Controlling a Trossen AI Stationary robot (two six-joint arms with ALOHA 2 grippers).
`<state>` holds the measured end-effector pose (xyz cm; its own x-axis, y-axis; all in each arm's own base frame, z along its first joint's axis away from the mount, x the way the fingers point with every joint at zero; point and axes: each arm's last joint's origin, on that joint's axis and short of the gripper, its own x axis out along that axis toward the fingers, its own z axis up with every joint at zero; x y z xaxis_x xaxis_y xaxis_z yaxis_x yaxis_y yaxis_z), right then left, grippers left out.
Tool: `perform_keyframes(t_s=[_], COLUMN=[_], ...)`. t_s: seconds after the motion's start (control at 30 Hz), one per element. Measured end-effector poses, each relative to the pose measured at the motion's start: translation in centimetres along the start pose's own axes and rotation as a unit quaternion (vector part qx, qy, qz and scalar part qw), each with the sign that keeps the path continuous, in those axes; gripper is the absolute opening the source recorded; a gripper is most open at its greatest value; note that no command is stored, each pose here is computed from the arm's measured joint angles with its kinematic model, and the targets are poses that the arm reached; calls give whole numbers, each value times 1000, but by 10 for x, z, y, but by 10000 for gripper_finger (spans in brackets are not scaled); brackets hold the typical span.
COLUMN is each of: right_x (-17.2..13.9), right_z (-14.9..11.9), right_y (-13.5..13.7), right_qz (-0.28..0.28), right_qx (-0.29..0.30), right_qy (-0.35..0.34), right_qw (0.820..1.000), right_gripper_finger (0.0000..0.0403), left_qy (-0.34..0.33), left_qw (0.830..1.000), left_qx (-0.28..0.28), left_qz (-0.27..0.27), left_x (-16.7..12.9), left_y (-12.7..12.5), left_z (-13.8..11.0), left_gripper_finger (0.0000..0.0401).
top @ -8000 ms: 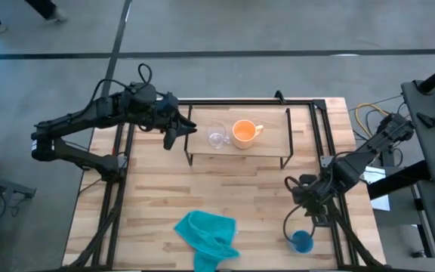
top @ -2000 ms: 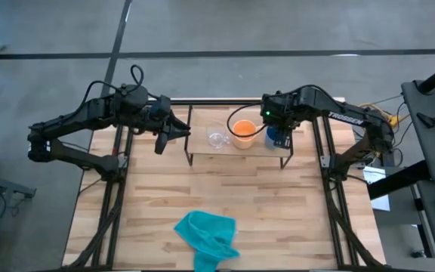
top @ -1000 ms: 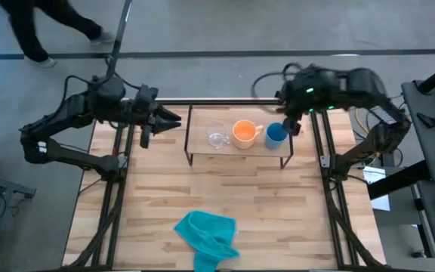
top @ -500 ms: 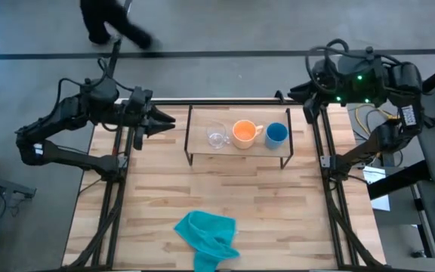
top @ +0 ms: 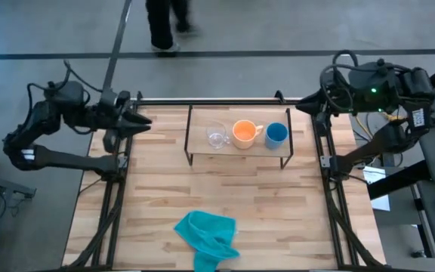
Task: Stack small to large cups/mugs on shelf
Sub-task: Return to Home Position
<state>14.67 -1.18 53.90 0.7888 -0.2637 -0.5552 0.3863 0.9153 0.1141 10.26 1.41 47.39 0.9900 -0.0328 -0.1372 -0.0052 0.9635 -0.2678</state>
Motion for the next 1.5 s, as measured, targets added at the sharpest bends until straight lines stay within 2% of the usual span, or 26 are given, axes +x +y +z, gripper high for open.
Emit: perform_keyframes(t_s=[0.1, 0.23, 0.53, 0.9, 1.0, 1.17, 1.33, 1.5], right_x=[-6, -11, -15, 8, 16, 27, 38, 42], right_z=[-8, -22, -58, -118, -130, -146, -167, -185], right_y=[-1, -4, -5, -15, -14, -10, -13, -20], right_qz=[-12, -26, 41, 91, 141, 234, 248, 257], right_qx=[6, 0, -9, 20, -4, -58, -65, -58], right_qy=[-3, 0, -46, -86, -106, -161, -180, -208], right_qw=[1000, 1000, 998, 992, 984, 957, 950, 942], right_gripper_finger=[73, 75, 81, 71, 75, 81, 79, 71], left_qy=[12, 10, -49, -79, -94, -92, -95, -150], left_qw=[999, 999, 997, 994, 993, 994, 993, 987], left_qx=[-35, -54, -55, -66, -60, -59, -58, -43], left_qz=[4, 3, -15, -26, -31, -30, -32, -50], left_x=[-8, -17, -29, -51, -55, -57, -56, -60], left_y=[1, 3, 8, 11, 11, 14, 17, 19], left_z=[-11, -29, -63, -94, -99, -112, -126, -135], left_gripper_finger=[81, 81, 81, 81, 81, 81, 81, 81])
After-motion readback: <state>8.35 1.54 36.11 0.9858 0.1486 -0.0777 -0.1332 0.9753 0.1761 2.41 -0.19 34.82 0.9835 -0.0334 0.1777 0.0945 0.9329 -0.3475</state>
